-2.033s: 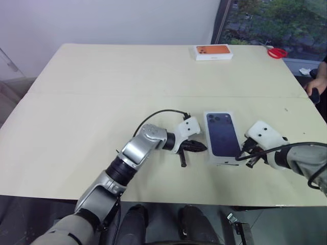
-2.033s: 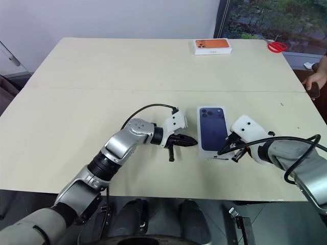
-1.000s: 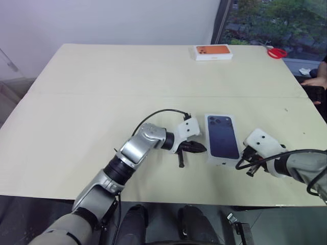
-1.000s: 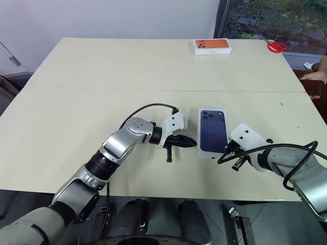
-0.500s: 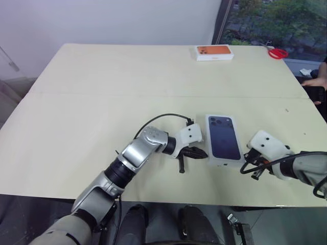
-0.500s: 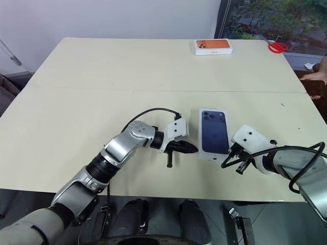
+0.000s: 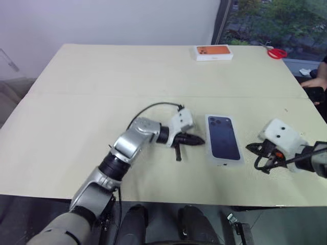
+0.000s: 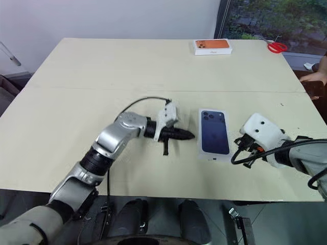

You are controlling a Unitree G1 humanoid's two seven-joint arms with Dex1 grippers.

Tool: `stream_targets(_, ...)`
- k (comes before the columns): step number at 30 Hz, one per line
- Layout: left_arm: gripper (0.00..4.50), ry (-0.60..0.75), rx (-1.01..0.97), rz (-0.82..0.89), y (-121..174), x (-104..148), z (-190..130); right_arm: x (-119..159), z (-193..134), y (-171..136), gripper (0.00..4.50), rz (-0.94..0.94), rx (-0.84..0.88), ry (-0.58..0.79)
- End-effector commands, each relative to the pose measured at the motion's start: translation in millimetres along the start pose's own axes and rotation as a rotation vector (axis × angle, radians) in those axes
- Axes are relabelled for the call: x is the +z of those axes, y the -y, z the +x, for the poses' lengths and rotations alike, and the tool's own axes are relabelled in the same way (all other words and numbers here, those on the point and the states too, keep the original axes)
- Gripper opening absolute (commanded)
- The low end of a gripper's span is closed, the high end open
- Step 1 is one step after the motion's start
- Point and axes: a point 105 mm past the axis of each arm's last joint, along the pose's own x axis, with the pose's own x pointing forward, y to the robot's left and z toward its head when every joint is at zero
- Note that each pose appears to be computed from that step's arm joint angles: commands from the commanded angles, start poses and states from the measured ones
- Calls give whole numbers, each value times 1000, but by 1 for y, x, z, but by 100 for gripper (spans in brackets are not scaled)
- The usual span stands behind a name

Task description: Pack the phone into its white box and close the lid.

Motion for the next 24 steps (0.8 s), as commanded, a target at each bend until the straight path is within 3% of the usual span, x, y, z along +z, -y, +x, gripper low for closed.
stream_targets(1, 0, -16, 60, -5, -10, 5, 18, 3, 6, -5, 7, -6, -5, 14)
stream_targets(7, 0, -243, 111, -3, -19, -32, 51, -13, 20, -18, 7, 58, 27, -30)
stream_targets(13, 0, -323, 102, 11, -19, -52, 58, -32, 27, -31, 7, 87, 46, -96)
stream_targets(20, 0, -297, 109, -43, -20, -56, 56, -34, 30, -33, 7, 107, 30, -91)
stream_targets(24, 0, -110, 178, -43, -36, -25, 39, -13, 28, -17, 7, 93, -26, 14)
